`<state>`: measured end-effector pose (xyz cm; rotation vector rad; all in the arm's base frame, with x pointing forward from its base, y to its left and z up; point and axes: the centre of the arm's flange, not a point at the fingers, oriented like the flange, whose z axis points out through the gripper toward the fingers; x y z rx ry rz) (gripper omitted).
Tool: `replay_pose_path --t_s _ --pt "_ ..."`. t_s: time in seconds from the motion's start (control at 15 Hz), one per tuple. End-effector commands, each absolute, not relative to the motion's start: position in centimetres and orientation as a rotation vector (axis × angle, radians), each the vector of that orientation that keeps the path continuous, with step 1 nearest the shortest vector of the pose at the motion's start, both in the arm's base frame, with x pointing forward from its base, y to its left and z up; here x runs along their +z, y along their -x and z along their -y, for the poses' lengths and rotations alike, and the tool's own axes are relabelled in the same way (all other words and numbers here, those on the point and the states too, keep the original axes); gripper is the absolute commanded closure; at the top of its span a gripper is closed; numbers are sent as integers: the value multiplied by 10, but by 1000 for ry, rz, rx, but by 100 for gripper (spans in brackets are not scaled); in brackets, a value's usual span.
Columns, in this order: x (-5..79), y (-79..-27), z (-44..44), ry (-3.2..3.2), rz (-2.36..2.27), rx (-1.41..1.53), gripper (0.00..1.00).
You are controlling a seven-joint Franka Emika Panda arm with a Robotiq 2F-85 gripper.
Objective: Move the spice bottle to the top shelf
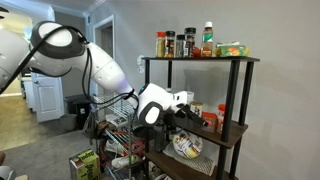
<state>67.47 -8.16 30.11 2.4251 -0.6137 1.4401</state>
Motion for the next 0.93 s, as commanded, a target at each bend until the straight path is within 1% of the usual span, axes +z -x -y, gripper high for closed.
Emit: replay_pose_path --t_s 0.0,0.4,0.87 --pt "292 -658 87 -2384 711 1483 0" --pt "290 -658 90 -2322 868 1510 0" --pt "286 -657 79 -2286 873 1537 0"
